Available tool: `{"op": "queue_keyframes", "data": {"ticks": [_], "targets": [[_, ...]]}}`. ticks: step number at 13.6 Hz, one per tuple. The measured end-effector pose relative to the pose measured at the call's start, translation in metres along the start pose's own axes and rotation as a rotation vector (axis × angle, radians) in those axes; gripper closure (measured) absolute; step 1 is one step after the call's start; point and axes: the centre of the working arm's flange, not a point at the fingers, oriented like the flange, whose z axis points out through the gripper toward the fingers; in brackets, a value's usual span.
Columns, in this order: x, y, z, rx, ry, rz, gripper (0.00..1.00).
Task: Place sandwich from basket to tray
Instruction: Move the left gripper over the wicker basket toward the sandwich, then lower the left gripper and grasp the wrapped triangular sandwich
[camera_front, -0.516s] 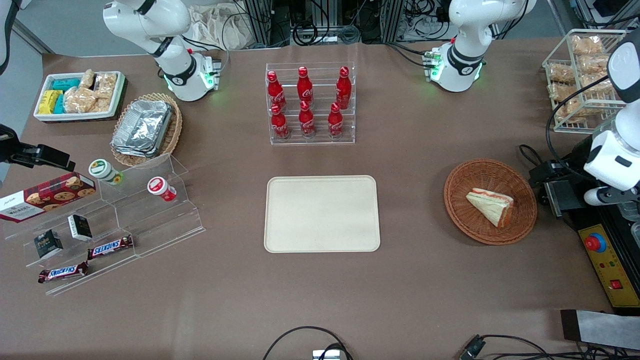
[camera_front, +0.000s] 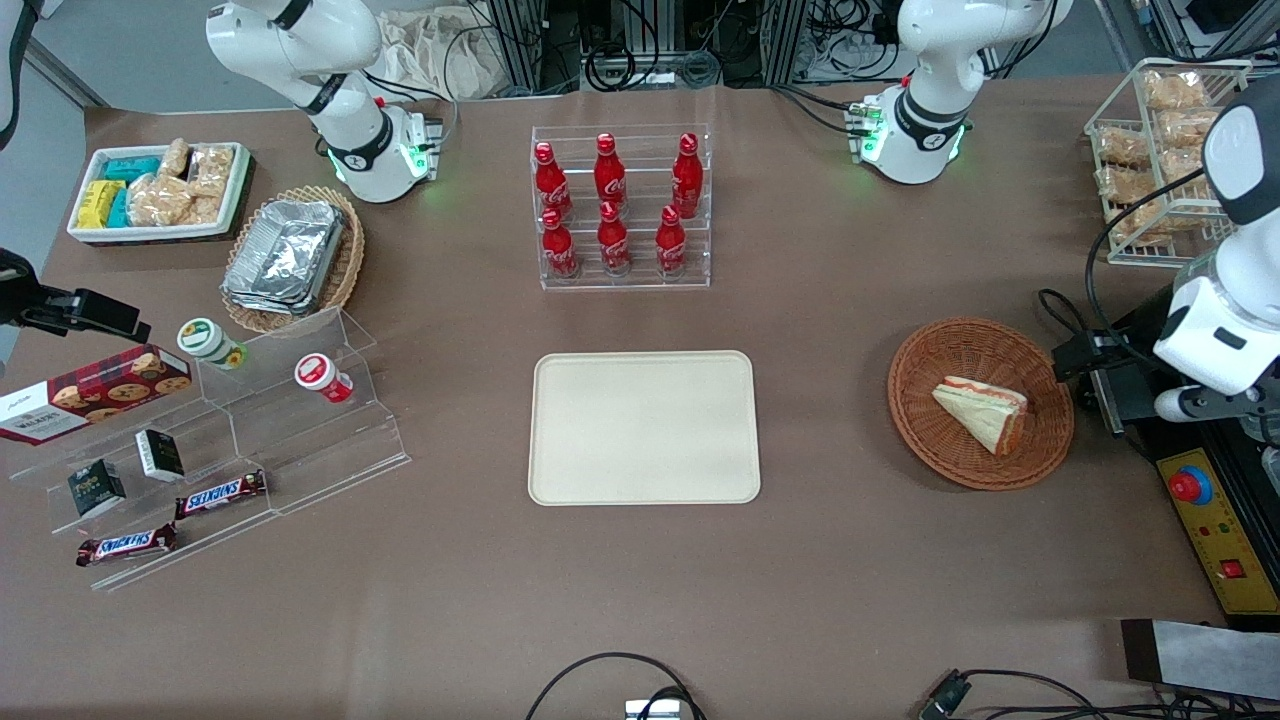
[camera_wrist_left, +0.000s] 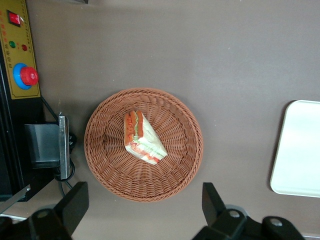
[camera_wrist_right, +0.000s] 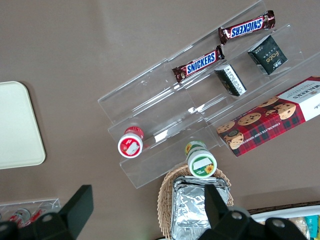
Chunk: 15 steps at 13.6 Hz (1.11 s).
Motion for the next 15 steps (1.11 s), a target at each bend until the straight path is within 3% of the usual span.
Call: {"op": "queue_keyframes", "data": {"ticks": [4,7,10,15], "targets": [[0.018,-0.003,0.066,-0.003,-0.006,-0.176,0.0],[0.014,-0.004,0.129,0.05,0.023,-0.368,0.0],[0.007,-0.004,0.186,0.096,-0.022,-0.49,0.0],[0.008,-0.008,0.223,0.106,-0.069,-0.544,0.0]]}}
